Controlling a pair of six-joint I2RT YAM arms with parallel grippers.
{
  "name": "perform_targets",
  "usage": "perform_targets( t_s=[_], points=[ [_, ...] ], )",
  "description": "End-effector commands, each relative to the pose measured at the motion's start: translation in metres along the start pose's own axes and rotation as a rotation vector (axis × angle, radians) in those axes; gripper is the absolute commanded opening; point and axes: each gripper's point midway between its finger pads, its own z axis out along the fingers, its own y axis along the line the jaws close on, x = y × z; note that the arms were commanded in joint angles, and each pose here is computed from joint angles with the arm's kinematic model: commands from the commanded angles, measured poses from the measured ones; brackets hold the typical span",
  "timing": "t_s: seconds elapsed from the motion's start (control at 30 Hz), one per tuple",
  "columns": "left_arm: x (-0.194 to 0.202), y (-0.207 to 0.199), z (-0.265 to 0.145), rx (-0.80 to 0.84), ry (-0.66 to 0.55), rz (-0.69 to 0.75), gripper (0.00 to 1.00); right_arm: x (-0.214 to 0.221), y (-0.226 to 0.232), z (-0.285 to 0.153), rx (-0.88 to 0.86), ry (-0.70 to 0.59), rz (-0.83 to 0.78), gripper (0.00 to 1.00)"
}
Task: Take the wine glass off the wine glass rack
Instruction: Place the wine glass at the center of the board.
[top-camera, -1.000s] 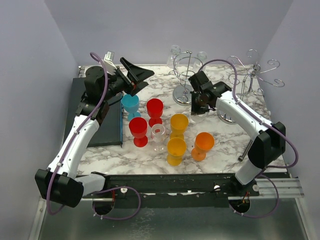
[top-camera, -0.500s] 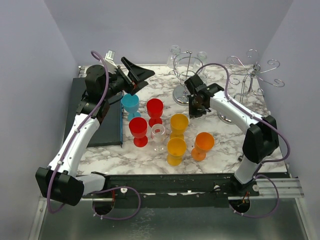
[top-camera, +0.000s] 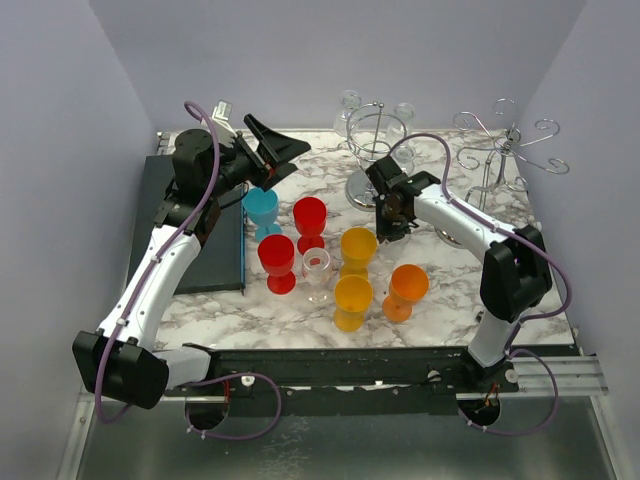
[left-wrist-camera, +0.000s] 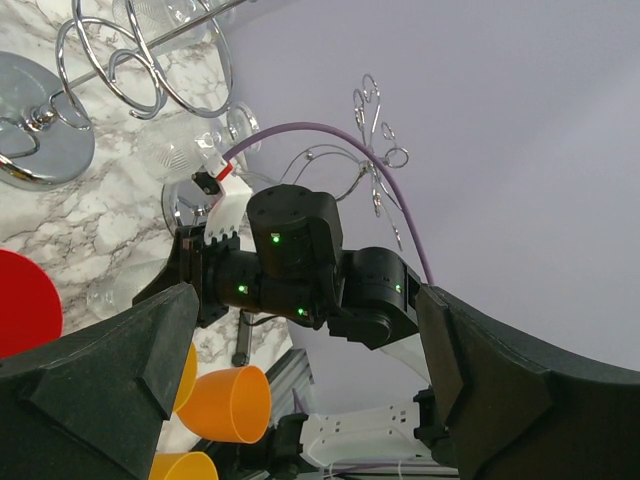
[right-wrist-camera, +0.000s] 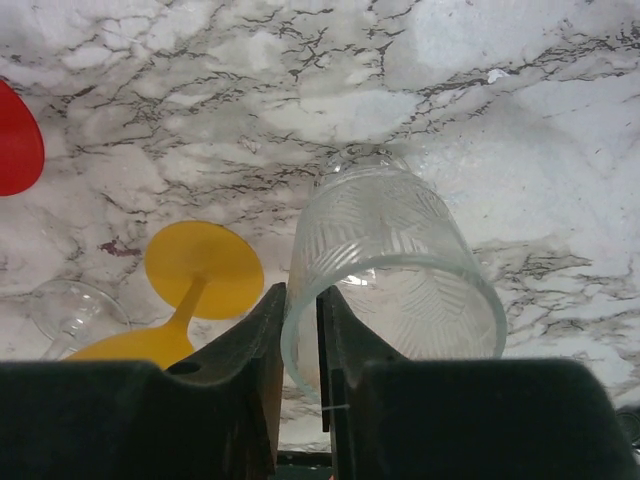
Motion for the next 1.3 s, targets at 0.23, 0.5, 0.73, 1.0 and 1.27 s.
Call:
perform_targets(
  t_s=[0.23,0.5,0.73,1.0,1.27],
  points=[
    [0.0,-0.007,-0.001,0.015,0.017,0.025,0.99,-0.011,0.003,-0.005,-0.005,-0.038,0.003,0.36],
    [-0.001,0.004,0.006,-0.011,0.017,0.018,0.99,-0.034,0.009,-0.043,-0.051,-0.126,0.018,0.49],
    [-0.01,0.011,0.018,-0.031,0.009,0.034,0.99,-0.047,0.006,-0.076,-0.062,-0.182,0.022,0.53],
    [-0.028,0.018,0.041,-0.054,-0.009,0.05,0.98,-0.055,0.002,-0.101,-0.067,-0.239,0.03,0.54],
    [-0.051,0.034,0.073,-0.084,-0.039,0.065,0.93,-0.076,0.019,-0.133,-0.17,-0.314,0.037,0.55]
  ],
)
